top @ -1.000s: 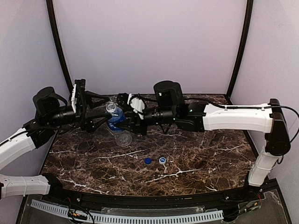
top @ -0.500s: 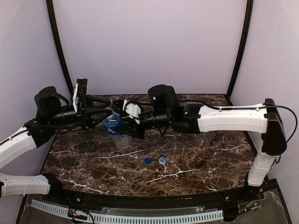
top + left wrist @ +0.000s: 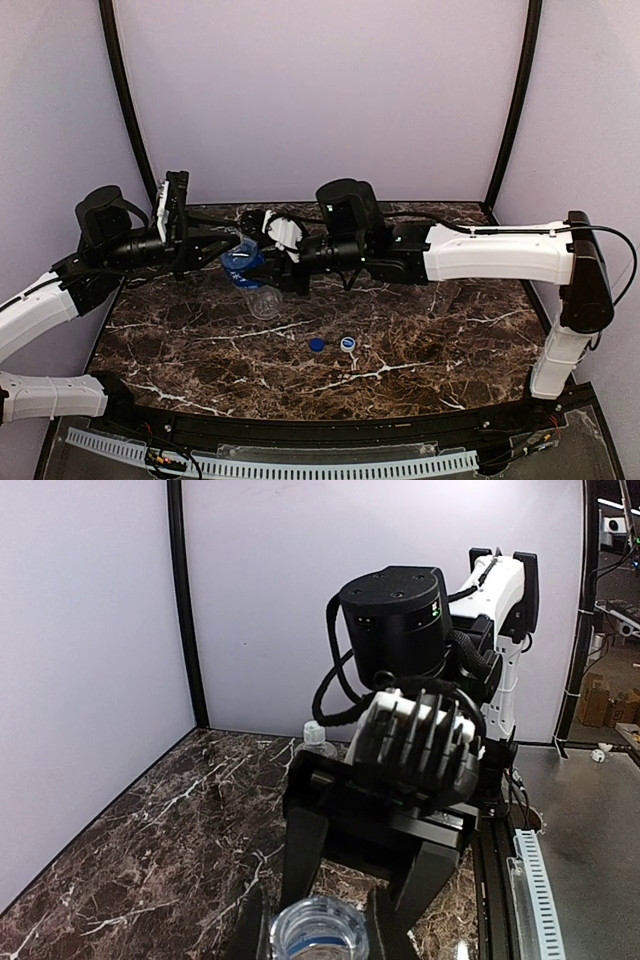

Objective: Unscrew the bottle caps

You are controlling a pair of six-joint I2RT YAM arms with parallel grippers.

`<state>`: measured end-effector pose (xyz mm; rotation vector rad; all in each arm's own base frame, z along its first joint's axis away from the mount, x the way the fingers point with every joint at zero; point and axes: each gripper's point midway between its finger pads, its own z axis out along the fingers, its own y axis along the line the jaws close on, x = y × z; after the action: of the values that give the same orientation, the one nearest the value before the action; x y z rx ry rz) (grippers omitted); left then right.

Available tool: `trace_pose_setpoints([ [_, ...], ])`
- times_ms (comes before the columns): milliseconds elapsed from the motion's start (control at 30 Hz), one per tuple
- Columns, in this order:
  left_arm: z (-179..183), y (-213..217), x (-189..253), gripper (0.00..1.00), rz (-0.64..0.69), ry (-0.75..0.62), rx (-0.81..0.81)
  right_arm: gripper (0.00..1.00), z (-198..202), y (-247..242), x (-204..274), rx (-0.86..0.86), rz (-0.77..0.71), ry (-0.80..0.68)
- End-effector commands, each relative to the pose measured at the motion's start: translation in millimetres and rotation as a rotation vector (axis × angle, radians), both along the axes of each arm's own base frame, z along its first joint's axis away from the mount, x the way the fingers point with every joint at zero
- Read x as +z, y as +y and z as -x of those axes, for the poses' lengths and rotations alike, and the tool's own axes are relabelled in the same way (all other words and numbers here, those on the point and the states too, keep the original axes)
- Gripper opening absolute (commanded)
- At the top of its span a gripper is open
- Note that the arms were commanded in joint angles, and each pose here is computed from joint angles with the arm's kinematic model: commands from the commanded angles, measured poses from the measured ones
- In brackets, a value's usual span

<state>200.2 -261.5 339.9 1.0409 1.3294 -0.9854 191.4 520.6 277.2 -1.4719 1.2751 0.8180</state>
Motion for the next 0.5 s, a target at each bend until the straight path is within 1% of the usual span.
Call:
trace_pose_setpoints([
  [0, 0, 0, -6, 0.01, -0.010, 0.036, 0.002, 0.39, 0, 6, 21, 0.002, -0.051, -0.042],
  [33, -4, 2, -5, 0.01, -0.009, 0.035, 0.029, 0.42, -1, 6, 21, -0.008, -0.051, -0.042],
  [67, -8, 4, -5, 0.01, -0.010, 0.037, 0.050, 0.49, -3, 6, 21, -0.020, -0.052, -0.044],
  [133, -23, 11, -5, 0.01, -0.012, 0.055, 0.132, 0.77, -13, 4, 22, -0.072, -0.053, -0.044],
  [167, -29, 15, -2, 0.01, -0.009, 0.058, 0.160, 0.93, -19, 3, 23, -0.106, -0.054, -0.045],
  [200, -43, 25, -6, 0.01, -0.012, 0.109, 0.224, 0.98, -26, 1, 24, -0.142, -0.056, -0.046],
  [300, -70, 50, -5, 0.01, -0.034, 0.137, 0.360, 0.99, -43, -5, 25, -0.229, -0.058, -0.039],
  [333, -84, 69, -5, 0.01, -0.051, 0.157, 0.447, 0.98, -47, -8, 27, -0.251, -0.062, -0.037],
  [367, -91, 78, -16, 0.01, -0.099, 0.178, 0.484, 0.99, -49, -11, 28, -0.268, -0.067, -0.036],
  [400, -105, 100, -7, 0.01, -0.106, 0.171, 0.569, 0.99, -52, -14, 29, -0.282, -0.070, -0.035],
  [433, -117, 124, -23, 0.01, -0.164, 0.220, 0.646, 0.99, -52, -16, 31, -0.287, -0.075, -0.035],
  [467, -124, 138, -13, 0.01, -0.178, 0.209, 0.698, 0.99, -51, -18, 32, -0.286, -0.078, -0.037],
])
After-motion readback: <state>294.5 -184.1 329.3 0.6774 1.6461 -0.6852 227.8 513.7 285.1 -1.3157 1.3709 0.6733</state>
